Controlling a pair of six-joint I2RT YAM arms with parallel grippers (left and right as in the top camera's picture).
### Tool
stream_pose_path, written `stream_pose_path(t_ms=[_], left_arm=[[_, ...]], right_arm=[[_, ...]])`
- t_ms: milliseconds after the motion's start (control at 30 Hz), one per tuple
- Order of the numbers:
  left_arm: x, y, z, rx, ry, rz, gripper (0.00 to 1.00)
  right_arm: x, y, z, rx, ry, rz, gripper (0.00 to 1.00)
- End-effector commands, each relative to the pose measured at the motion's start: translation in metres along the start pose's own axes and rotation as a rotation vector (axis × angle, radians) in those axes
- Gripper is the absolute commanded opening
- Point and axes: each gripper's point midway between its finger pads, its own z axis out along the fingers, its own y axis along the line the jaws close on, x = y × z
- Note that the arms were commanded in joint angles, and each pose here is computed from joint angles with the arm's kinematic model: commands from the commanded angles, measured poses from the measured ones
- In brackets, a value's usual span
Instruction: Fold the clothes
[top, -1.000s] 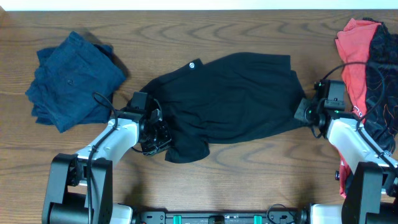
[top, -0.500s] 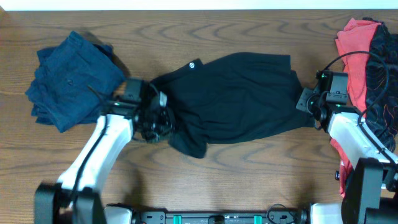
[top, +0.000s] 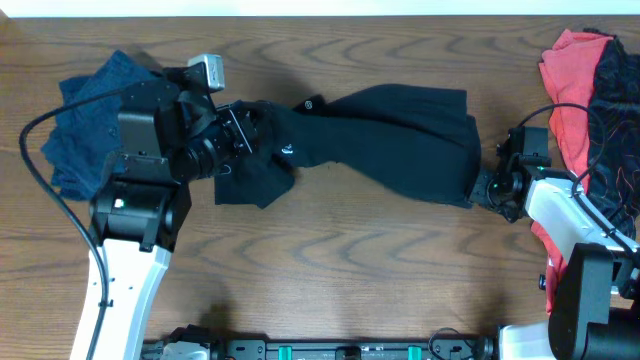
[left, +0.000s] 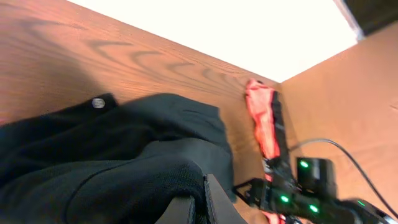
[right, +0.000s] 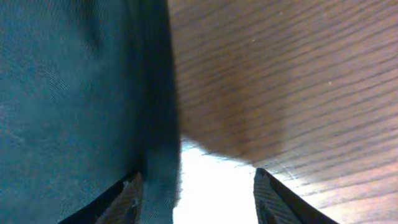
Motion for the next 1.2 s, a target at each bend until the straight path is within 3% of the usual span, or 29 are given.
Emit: stream_pose_path(t_ms=[0, 233, 533, 700, 767, 900, 1033, 1167], left_arm=[[-0.005, 0.012, 0.004, -0.053, -0.023, -0.019, 0.06], [-0.001, 0.02, 0.011, -0.071, 0.006, -0.036, 0.06], [0.001, 0.021, 0.012, -0.075, 0.011, -0.033, 0.06], [0.003, 0.023, 0.014, -0.082, 0.022, -0.022, 0.06], [0.004, 0.025, 0.016, -0.085, 0.027, -0.025, 0.06], [0.006, 0.031, 0.021, -0.097, 0.046, -0.032, 0.06], [0.017, 0.041, 0.028, -0.125, 0.096, -0.013, 0.06], [0.022, 0.056, 0.034, -0.18, 0.118, -0.021, 0.06]], right_arm=[[-0.009, 0.005, -0.001, -0.026, -0.025, 0.012, 0.58], [-0.038, 0.035, -0.005, -0.182, -0.135, -0.007, 0.57], [-0.011, 0.046, 0.039, -0.175, -0.007, 0.03, 0.57], [-0.009, 0.067, 0.059, -0.2, -0.016, -0.007, 0.55], [-0.009, 0.074, 0.062, -0.212, -0.027, -0.023, 0.43], [-0.01, 0.072, 0.06, -0.2, -0.03, -0.019, 0.04], [-0.013, 0.058, 0.037, -0.176, 0.0, 0.025, 0.01], [-0.024, 0.055, -0.022, -0.212, 0.008, 0.039, 0.01]])
